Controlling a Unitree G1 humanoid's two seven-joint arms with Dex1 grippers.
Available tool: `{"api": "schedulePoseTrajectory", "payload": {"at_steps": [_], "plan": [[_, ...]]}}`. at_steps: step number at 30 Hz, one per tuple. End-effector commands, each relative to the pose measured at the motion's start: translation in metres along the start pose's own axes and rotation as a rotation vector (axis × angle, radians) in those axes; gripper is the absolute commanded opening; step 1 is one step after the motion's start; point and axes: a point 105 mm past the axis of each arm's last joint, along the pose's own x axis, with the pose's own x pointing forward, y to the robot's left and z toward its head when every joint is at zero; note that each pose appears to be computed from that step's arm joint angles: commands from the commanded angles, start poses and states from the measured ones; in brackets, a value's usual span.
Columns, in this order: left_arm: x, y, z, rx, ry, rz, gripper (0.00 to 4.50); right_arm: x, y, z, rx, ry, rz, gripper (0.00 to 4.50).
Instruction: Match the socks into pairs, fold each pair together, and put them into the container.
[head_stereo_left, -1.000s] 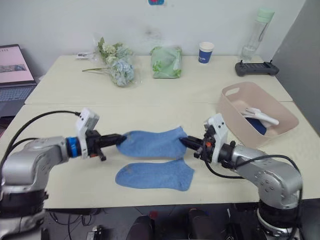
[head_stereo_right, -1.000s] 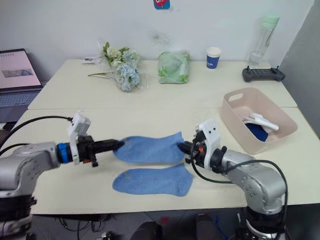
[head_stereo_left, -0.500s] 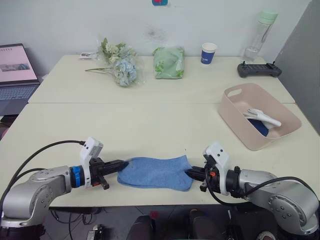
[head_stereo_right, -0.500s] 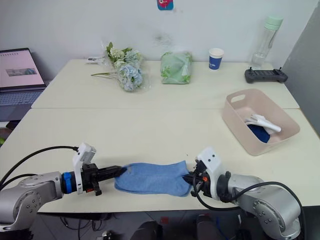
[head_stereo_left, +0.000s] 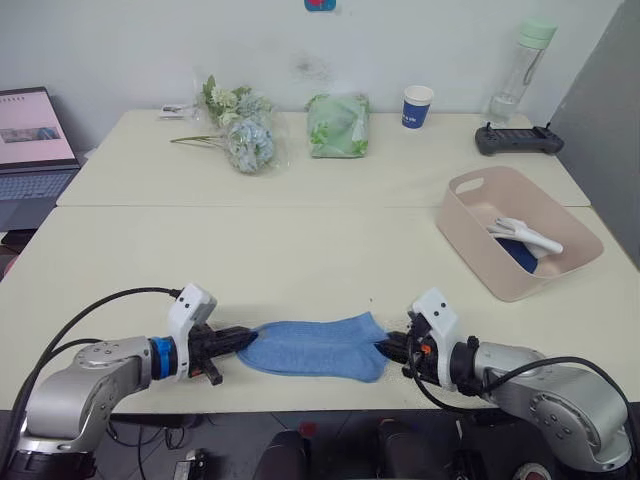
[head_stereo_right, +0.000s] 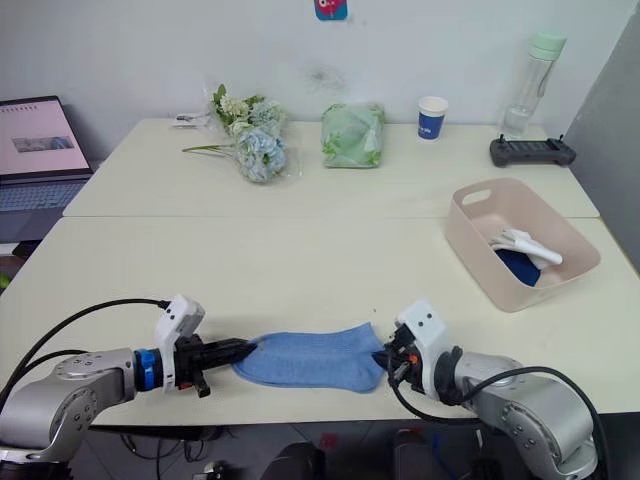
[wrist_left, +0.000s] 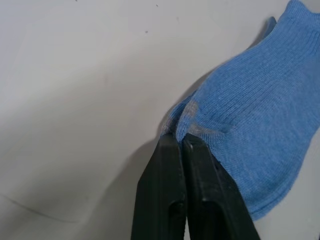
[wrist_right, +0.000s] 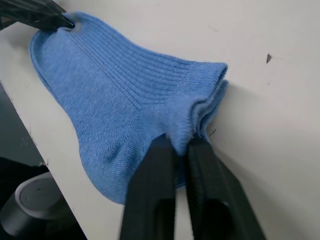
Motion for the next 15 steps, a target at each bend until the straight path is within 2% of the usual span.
{"api": "schedulePoseTrajectory", "payload": {"at_steps": [1, 4, 7, 10, 11, 13, 15], "plan": [[-0.015, 0.000, 0.014, 0.092, -0.035, 0.026, 1.27, -0.011, -0.004, 0.013, -0.056, -0.055, -0.031, 1.70], [-0.031, 0.007, 0.029, 0.109, -0.086, 0.055, 2.23, -0.021, -0.007, 0.028, -0.127, -0.119, -0.067, 2.79], [-0.047, 0.005, 0.043, 0.122, -0.087, -0.002, 2.25, -0.026, 0.002, 0.050, -0.258, -0.215, -0.044, 3.80], [-0.042, -0.009, 0.061, 0.191, -0.098, -0.094, 2.25, -0.016, 0.015, 0.061, -0.340, -0.250, 0.019, 3.80], [-0.035, -0.015, 0.064, 0.217, -0.094, -0.127, 2.06, -0.009, 0.017, 0.060, -0.351, -0.244, 0.037, 3.82], [-0.018, -0.030, 0.065, 0.238, -0.086, -0.192, 1.63, 0.005, 0.021, 0.059, -0.363, -0.236, 0.065, 3.38], [-0.003, -0.041, 0.062, 0.261, -0.069, -0.242, 0.98, 0.018, 0.025, 0.056, -0.367, -0.221, 0.096, 2.82]]}}
